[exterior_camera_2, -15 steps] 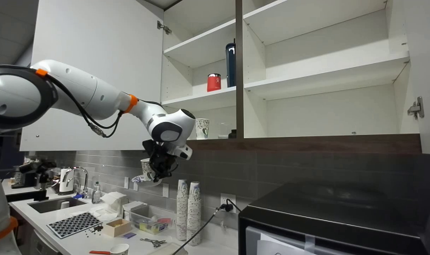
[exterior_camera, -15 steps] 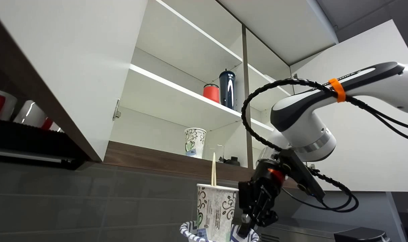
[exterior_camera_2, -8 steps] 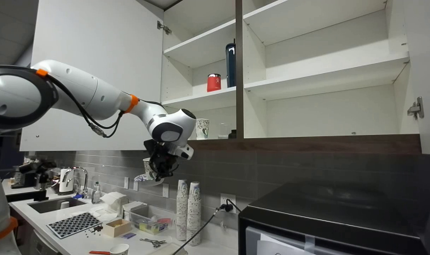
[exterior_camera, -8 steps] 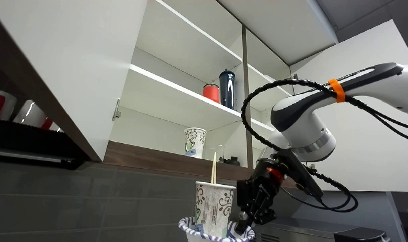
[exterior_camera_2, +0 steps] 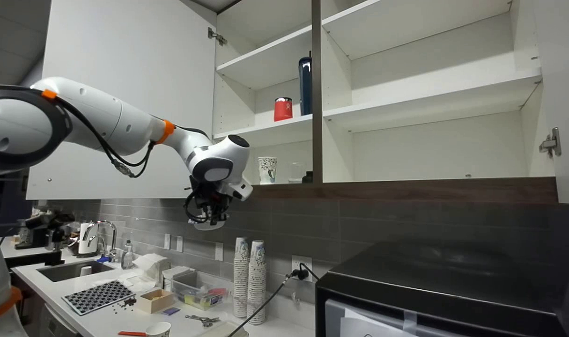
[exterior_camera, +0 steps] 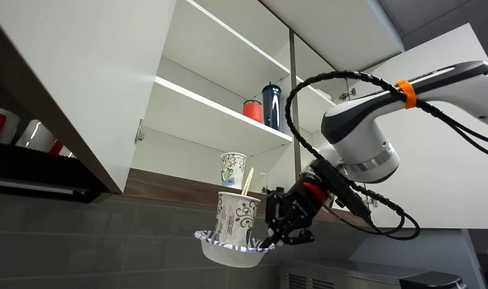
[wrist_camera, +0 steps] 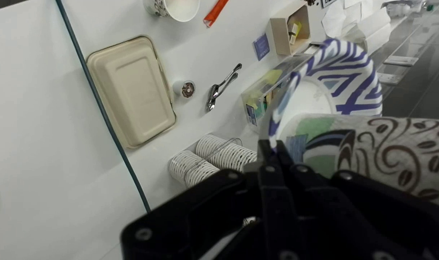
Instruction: Put the chopsticks in the cup, then put the bowl in the top cabinet
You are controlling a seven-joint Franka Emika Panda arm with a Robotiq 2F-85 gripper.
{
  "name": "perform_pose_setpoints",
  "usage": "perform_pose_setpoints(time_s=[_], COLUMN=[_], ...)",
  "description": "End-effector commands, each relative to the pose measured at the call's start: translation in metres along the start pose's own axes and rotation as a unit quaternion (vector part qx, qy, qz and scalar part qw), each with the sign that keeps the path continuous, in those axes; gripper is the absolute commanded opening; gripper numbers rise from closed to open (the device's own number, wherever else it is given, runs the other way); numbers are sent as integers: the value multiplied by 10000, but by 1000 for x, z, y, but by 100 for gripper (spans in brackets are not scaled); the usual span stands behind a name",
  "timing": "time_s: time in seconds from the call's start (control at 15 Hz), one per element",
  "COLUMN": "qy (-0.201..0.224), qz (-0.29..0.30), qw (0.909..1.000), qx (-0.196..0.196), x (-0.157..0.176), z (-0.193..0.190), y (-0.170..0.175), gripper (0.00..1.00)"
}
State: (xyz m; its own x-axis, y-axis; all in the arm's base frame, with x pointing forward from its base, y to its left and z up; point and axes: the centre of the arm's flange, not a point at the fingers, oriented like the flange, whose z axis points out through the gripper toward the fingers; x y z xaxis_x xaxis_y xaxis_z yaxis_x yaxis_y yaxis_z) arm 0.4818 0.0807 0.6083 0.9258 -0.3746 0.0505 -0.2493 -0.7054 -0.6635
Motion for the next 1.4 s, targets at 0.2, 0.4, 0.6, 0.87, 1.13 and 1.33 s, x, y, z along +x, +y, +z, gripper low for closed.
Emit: perform_pose_setpoints(time_s=[0.2, 0.4, 0.6, 0.87, 1.13, 1.33], qy=[20, 21, -29, 6, -64, -76], qz=[60, 68, 21, -127, -241, -198], qw=[10000, 10000, 9998, 9995, 9991, 9993], qx=[10, 10, 212, 275, 330, 302], x=[-1, -1, -4, -5, -3, 3], z=[-1, -1, -23, -53, -74, -80], y=[-4, -4, -19, -42, -61, -76], gripper=[2, 0, 0, 0, 0, 0])
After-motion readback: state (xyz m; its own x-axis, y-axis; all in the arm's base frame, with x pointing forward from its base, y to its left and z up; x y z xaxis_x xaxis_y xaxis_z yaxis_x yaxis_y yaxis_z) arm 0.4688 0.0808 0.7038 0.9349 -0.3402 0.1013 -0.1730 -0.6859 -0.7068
